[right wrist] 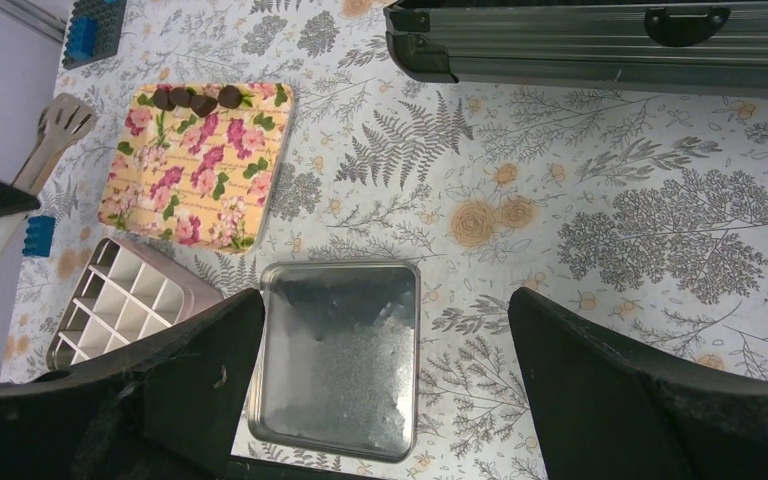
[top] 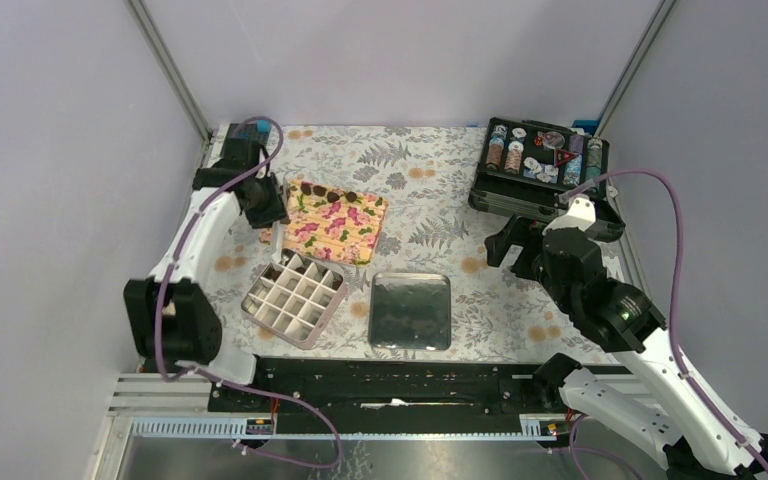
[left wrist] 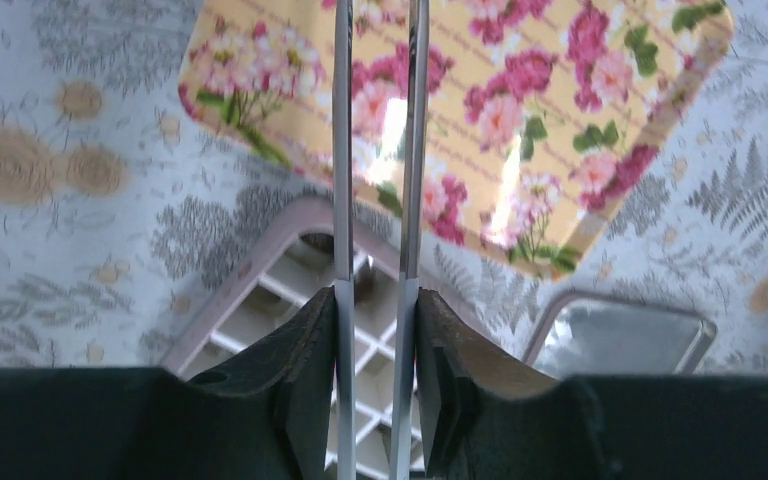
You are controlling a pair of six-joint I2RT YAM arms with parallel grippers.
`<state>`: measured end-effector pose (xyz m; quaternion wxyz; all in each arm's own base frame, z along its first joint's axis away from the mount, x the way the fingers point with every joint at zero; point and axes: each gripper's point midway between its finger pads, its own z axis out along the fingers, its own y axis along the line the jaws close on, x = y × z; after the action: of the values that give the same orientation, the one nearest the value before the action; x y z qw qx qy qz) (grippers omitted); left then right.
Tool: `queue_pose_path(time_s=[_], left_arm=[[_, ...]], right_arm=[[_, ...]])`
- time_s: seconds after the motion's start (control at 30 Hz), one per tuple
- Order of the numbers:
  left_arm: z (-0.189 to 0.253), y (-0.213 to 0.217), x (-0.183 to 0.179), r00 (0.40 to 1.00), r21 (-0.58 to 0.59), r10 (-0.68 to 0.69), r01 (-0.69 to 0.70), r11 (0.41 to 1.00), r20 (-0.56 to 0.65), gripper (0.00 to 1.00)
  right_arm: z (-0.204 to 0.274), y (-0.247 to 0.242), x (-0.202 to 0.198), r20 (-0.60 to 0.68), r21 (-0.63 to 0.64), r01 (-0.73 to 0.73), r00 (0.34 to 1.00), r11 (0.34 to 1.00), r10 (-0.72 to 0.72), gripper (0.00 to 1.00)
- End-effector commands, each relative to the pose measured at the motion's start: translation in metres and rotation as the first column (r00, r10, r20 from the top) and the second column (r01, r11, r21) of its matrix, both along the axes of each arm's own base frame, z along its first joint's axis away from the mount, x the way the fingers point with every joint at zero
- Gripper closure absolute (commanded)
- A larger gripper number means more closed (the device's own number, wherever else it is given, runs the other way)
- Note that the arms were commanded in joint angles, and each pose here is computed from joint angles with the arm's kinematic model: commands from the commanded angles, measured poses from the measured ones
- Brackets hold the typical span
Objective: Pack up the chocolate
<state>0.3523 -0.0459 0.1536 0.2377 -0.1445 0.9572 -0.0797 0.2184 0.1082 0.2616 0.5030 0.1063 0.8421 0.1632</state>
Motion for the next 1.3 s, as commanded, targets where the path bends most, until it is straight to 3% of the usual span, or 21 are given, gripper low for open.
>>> queue_pose_path(time_s=[0.0,0.27,0.5,0.63,0.83,1.27], left_arm=[[0.028,-0.005,-0.041,0.999,-0.056,0.01,-0.008,0.998,0.042,1.0],[0.035,-0.008,-0.122,0.996,-0.105,0.081,-0.079,0.991,0.02,1.0],[0.046,-0.019,-0.169,0.995,-0.158,0.1,-0.101,0.982,-0.017,1.0],[0.047,-0.009,-0.188,0.993,-0.099,0.108,-0.114,0.989,-0.056,1.0],[0.036,-0.016,-0.206,0.988,-0.109,0.081,-0.096,0.989,-0.134,1.0],[0.016,-0.025,-0.208,0.984,-0.117,0.026,-0.048,0.992,-0.178,1.0]], right_arm=[[0.011,0.008,0.007,0.035,0.036,-0.013,0.999,0.999,0.011,0.01],[0.007,0.017,0.011,0.026,0.03,-0.039,0.999,0.999,0.039,0.01],[0.007,0.028,0.015,0.02,0.043,-0.077,0.997,0.996,0.076,0.01],[0.004,0.032,0.016,0.014,0.052,-0.09,0.996,0.995,0.09,0.01],[0.004,0.033,0.013,0.012,0.06,-0.099,0.995,0.993,0.099,0.01],[0.001,0.029,0.011,0.009,0.058,-0.081,0.997,0.995,0.081,0.01]])
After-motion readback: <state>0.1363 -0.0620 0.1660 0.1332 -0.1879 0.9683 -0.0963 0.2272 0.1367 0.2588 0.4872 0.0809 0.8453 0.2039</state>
